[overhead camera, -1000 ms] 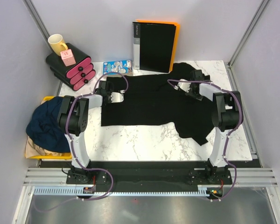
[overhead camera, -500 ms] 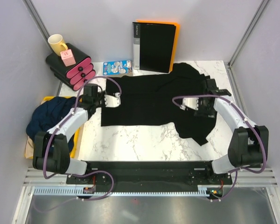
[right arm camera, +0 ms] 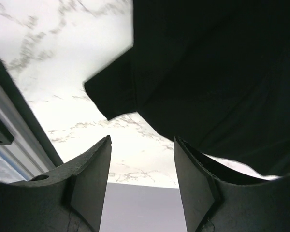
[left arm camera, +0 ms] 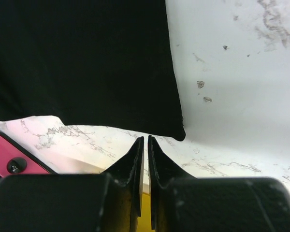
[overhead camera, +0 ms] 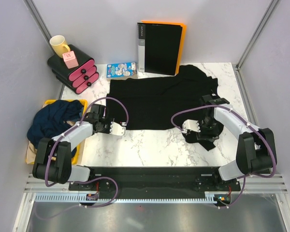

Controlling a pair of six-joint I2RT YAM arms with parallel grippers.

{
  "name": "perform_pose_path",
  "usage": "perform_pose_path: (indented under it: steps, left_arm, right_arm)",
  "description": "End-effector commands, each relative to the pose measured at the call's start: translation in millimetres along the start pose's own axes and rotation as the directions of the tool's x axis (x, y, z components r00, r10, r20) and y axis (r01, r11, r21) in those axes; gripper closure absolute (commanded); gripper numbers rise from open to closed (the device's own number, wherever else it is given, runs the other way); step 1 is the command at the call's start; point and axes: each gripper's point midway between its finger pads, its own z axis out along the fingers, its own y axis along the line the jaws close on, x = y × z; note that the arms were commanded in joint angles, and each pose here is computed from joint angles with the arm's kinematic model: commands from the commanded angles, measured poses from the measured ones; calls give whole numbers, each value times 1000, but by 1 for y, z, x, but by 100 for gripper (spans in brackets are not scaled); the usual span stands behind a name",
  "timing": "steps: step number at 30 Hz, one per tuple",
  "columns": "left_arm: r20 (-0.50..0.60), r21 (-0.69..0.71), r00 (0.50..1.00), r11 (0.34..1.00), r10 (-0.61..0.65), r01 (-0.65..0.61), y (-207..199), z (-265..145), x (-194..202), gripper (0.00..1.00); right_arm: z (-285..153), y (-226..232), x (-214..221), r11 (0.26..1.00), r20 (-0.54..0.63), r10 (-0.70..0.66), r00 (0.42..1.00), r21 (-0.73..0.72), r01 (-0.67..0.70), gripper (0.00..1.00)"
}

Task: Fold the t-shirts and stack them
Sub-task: Fold the tshirt

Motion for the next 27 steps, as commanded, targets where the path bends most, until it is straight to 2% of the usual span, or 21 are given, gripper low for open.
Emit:
perform_pose_path:
  steps: [1,5,12,27]
  left_arm:
    - [71,12,994,996,87,-88,-4,-6,-15,87]
    - [105,40,988,993,110,-115,-13,-4,-22,87]
    - [178,74,977,989,117,-132,-23,2,-38,87]
    - [236,85,969,992,69,-91,-20,0,-53,87]
  right_arm:
    - [-1,28,-21,995,52,-2,999,-96,7,38]
    - [13,28,-28,997,47,17,999,-73,-14,39]
    - [28,-7,-28,991,32,119,992,64,-121,42]
    - [57,-2,-19,976,20,208,978,61,-209,45]
